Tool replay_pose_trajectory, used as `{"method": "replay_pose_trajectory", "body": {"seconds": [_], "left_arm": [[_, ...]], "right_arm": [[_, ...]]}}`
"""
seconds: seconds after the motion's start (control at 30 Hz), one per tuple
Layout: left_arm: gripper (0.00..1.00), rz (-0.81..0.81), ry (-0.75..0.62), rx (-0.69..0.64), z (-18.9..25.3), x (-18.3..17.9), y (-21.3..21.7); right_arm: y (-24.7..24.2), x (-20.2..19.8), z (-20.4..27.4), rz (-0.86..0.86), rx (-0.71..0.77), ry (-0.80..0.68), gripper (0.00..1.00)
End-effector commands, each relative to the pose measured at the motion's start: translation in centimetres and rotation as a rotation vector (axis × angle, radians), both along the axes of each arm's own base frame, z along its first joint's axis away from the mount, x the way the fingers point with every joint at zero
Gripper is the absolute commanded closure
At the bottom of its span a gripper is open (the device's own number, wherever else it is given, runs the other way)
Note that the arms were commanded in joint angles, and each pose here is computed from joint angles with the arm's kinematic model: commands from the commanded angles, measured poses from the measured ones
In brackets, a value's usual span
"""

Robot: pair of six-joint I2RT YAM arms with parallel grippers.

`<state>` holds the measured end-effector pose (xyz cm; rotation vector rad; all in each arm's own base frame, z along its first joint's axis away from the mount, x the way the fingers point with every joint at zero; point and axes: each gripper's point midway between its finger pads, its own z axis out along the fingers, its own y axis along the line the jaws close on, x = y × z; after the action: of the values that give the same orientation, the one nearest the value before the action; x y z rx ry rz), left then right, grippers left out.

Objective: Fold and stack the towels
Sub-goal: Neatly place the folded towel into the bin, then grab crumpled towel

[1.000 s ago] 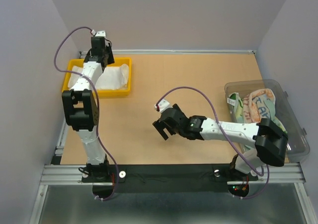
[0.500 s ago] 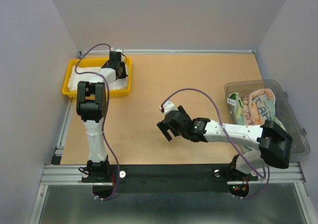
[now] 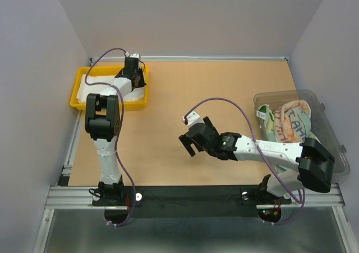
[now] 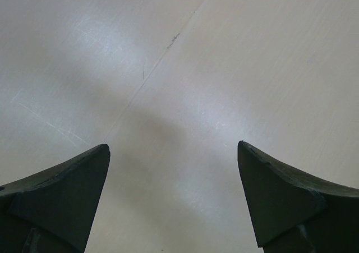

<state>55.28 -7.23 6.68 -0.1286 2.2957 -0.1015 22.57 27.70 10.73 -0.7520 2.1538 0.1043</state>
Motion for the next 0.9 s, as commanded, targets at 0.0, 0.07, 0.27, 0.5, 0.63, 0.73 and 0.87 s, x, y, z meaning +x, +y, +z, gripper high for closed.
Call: {"method": "replay_pose_trajectory", "body": {"seconds": [0.0,0.07,0.27,0.5,0.63,0.73,0.87], "left_arm": [[0.79,0.015,-0.224,-0.072,10.7,0.3,-0.5],[0.77,0.021,-0.272,-0.097,13.6,-0.5,-0.5],[0.55,0.056,-0.349,-0.113,19.6,-5.3,0.6],[0.25,0.0,-0.444,-0.099,24.4,-14.1,1.4],[0.14,-0.041,-0.469,-0.04,23.1,-18.7,2.3],[0.08,-0.038,-0.542,-0.056,22.1,-21.7,2.6],[0.11,-0.035,-0.569,-0.066,19.3,-24.3,2.9]], "right_arm": [[-0.9,1.9,3.5,-0.066,0.054,-0.102,0.0],[-1.8,2.9,4.8,-0.103,0.07,-0.131,0.0],[-8.4,8.4,8.4,-0.332,0.111,-0.206,0.0],[-21.4,13.3,11.9,-0.717,0.135,-0.288,0.0],[-28.9,14.1,12.5,-0.933,0.171,-0.3,0.03],[-32.2,14.2,11.3,-1.063,0.22,-0.276,0.05],[-34.5,14.5,8.3,-1.145,0.329,-0.176,0.09]]}}
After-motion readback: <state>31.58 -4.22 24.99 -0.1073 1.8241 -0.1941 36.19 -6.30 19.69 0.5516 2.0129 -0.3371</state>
